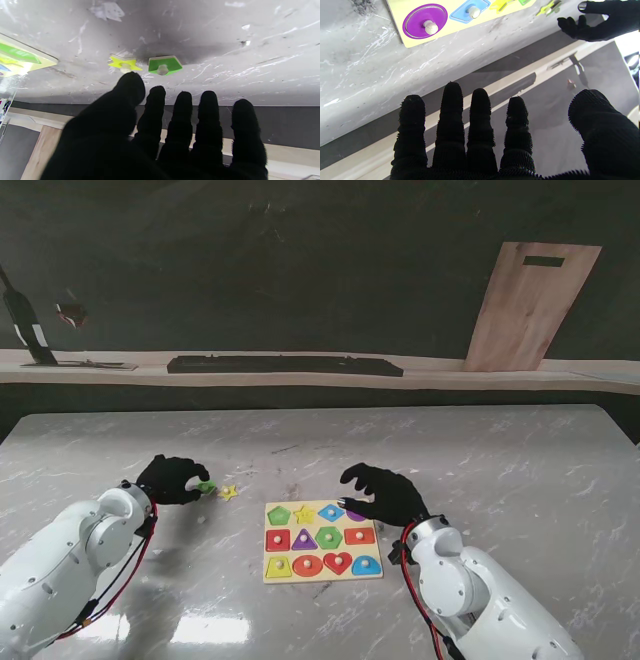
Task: Fit puzzle pieces into a puzzle board
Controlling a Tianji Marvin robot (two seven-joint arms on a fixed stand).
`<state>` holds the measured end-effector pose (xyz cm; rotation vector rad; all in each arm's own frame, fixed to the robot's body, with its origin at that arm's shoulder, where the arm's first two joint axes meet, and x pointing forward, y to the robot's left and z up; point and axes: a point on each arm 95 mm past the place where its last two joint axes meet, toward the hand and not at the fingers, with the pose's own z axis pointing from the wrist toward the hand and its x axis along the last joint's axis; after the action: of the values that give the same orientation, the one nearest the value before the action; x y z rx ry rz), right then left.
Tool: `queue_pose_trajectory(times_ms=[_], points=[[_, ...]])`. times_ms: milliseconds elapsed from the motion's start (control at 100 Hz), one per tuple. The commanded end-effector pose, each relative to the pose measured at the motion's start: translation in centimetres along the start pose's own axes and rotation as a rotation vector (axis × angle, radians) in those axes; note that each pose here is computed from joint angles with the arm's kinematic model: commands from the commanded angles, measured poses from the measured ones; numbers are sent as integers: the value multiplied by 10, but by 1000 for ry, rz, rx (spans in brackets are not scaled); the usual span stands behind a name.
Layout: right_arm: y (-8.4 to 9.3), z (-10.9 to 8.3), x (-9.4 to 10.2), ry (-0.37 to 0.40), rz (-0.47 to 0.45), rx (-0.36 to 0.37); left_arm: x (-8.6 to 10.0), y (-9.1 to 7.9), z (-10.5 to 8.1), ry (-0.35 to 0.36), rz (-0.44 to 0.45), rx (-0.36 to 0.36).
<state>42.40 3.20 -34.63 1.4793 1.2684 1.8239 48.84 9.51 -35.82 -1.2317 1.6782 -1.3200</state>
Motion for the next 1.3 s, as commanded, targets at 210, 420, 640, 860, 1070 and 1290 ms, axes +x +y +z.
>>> queue_pose_trajectory(times_ms=[210,420,640,860,1070,1290], points=[[-1,-3,0,5,-6,-3,-2,-2,10,-2,29,6],[-1,-4,0,5,-8,-3,-2,2,14,-7,38,7],[-2,-3,0,2,-7,2,-1,8,16,-3,43,4],[-2,-3,0,3,-8,2,0,12,19,-9,40,10],[-2,-3,0,2,-10,3,-2,17,22,-22,48,27],[-1,-3,-1,-1,-14,1,-3,21,24,-30,46,42]])
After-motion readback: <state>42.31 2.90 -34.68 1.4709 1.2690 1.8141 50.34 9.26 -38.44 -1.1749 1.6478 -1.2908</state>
